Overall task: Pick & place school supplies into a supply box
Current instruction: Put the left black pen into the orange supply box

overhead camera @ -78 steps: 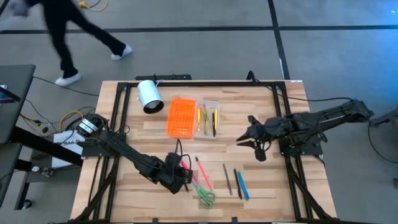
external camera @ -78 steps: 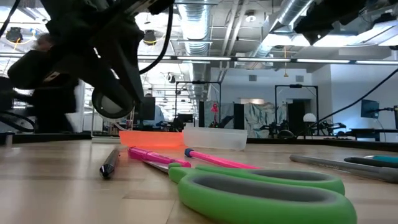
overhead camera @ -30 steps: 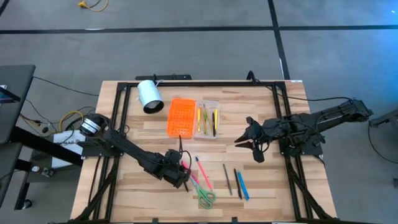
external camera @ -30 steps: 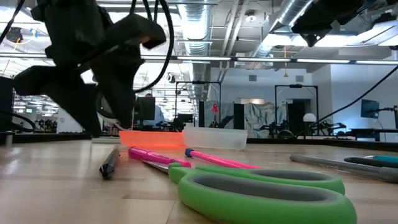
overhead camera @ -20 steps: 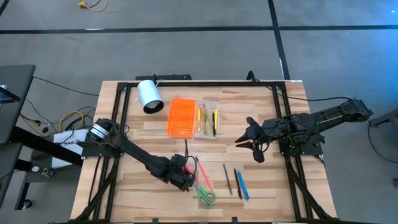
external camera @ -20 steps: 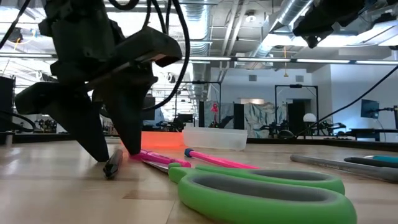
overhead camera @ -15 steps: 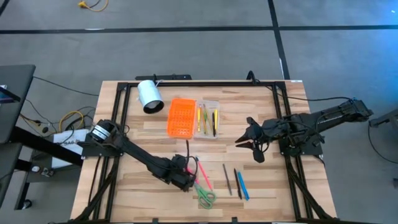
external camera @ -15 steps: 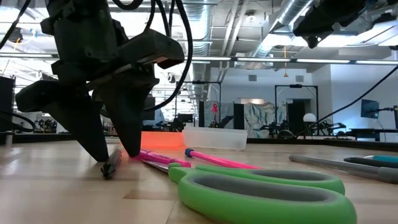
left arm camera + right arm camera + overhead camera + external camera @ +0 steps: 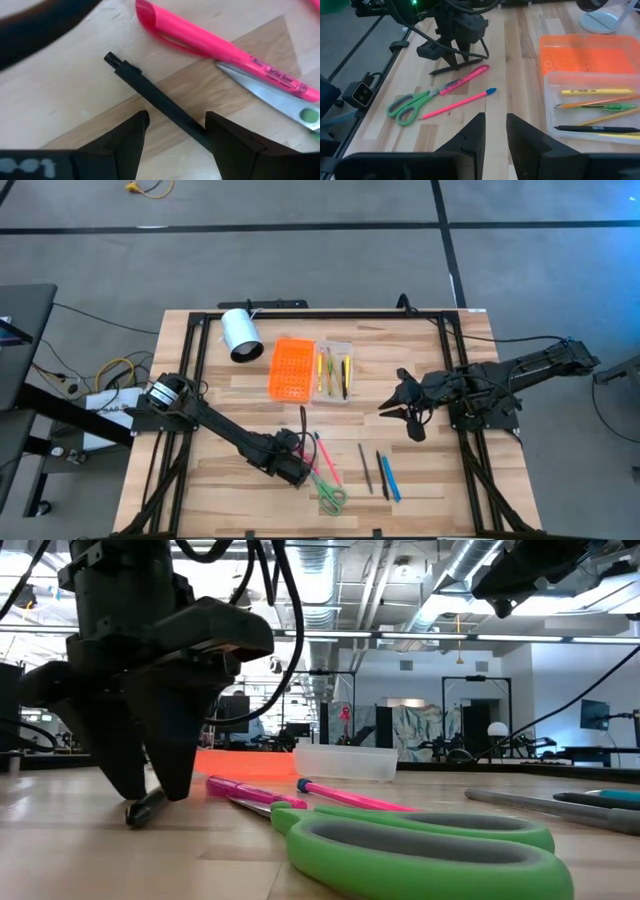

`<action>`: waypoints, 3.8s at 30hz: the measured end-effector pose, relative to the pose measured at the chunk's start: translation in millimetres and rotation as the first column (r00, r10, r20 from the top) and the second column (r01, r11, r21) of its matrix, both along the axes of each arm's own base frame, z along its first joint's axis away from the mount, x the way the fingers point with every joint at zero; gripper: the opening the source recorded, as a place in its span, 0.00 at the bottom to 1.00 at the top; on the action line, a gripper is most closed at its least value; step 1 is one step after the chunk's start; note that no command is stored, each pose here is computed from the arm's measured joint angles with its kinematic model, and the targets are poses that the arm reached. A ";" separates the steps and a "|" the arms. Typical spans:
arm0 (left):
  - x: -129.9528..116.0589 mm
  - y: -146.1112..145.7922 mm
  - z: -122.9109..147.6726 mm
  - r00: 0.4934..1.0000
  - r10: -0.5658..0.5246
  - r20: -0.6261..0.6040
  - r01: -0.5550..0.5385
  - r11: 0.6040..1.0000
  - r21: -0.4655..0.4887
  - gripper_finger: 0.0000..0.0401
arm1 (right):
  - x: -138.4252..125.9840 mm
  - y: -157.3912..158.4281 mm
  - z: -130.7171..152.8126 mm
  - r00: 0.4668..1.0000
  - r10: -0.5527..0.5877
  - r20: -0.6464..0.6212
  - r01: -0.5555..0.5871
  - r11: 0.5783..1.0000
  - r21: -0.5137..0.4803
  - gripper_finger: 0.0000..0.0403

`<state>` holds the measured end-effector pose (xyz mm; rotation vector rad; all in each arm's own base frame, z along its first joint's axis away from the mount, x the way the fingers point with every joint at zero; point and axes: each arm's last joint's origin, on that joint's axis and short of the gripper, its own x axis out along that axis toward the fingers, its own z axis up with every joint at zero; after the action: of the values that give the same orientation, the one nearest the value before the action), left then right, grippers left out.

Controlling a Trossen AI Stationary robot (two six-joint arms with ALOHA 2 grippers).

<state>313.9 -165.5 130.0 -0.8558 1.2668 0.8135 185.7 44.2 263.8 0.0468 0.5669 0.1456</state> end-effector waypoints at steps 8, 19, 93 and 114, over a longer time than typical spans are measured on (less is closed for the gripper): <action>-5.5 1.8 -0.6 0.995 -0.073 -0.061 0.075 0.997 0.025 0.46 | -0.3 -0.1 -0.6 1.000 -0.005 -0.008 0.005 1.000 0.006 0.18; -6.3 1.9 -0.8 0.962 -0.260 -0.087 0.262 0.965 0.004 0.27 | -0.4 -0.1 -0.7 1.000 -0.013 -0.011 0.013 1.000 0.018 0.18; -3.8 8.7 17.0 0.994 -0.071 -0.088 0.094 0.954 0.284 0.02 | -3.6 -0.9 -5.5 0.997 -0.022 -0.072 0.023 1.000 0.018 0.18; 41.1 44.4 64.2 0.996 -0.076 0.040 0.055 0.923 0.380 0.02 | -3.6 -0.9 -5.6 0.998 -0.012 -0.069 0.013 1.000 0.003 0.18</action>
<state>355.0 -121.1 194.2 -0.5167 1.0383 0.9375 182.1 43.4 258.2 0.0593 0.6353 0.1334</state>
